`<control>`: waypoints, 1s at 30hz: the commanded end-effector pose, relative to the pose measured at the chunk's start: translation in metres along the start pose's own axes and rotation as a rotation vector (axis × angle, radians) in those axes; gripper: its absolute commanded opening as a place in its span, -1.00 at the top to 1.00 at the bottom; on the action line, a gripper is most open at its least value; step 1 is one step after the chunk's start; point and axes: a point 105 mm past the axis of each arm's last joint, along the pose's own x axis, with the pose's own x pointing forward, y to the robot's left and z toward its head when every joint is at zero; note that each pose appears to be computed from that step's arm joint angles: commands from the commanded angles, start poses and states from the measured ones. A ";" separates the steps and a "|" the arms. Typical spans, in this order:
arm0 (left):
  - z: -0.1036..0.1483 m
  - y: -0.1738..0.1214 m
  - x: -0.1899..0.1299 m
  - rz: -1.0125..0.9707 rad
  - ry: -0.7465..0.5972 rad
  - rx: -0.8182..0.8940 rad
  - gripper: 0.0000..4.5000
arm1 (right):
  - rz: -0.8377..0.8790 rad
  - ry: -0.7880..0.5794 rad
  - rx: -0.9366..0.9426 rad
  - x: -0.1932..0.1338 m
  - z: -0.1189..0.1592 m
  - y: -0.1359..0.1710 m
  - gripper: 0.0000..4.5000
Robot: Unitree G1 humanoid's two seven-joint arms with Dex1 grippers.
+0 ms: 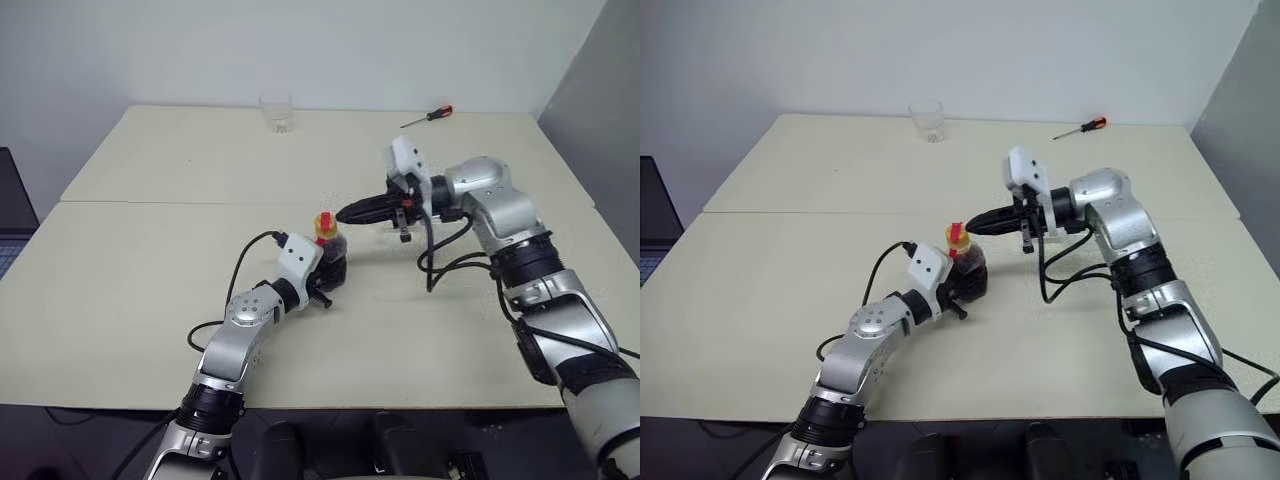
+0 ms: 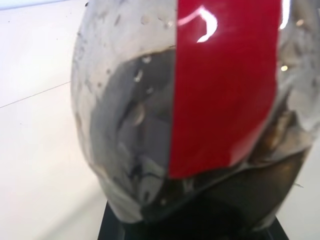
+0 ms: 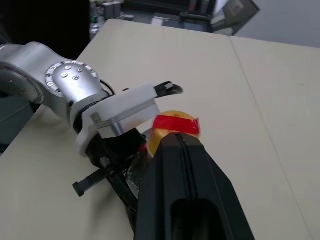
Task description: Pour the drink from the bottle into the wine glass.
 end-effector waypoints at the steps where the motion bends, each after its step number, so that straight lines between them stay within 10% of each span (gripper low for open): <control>1: 0.012 -0.001 0.001 -0.006 -0.039 0.029 0.67 | -0.036 -0.085 -0.024 -0.011 0.034 0.013 0.73; 12: 0.012 -0.005 0.006 -0.037 -0.038 0.027 0.67 | -0.494 -0.129 0.127 0.018 0.042 0.026 -0.96; 30: 0.013 -0.007 0.009 -0.054 -0.041 0.028 0.67 | -0.696 -0.069 0.239 0.040 0.018 0.017 -1.00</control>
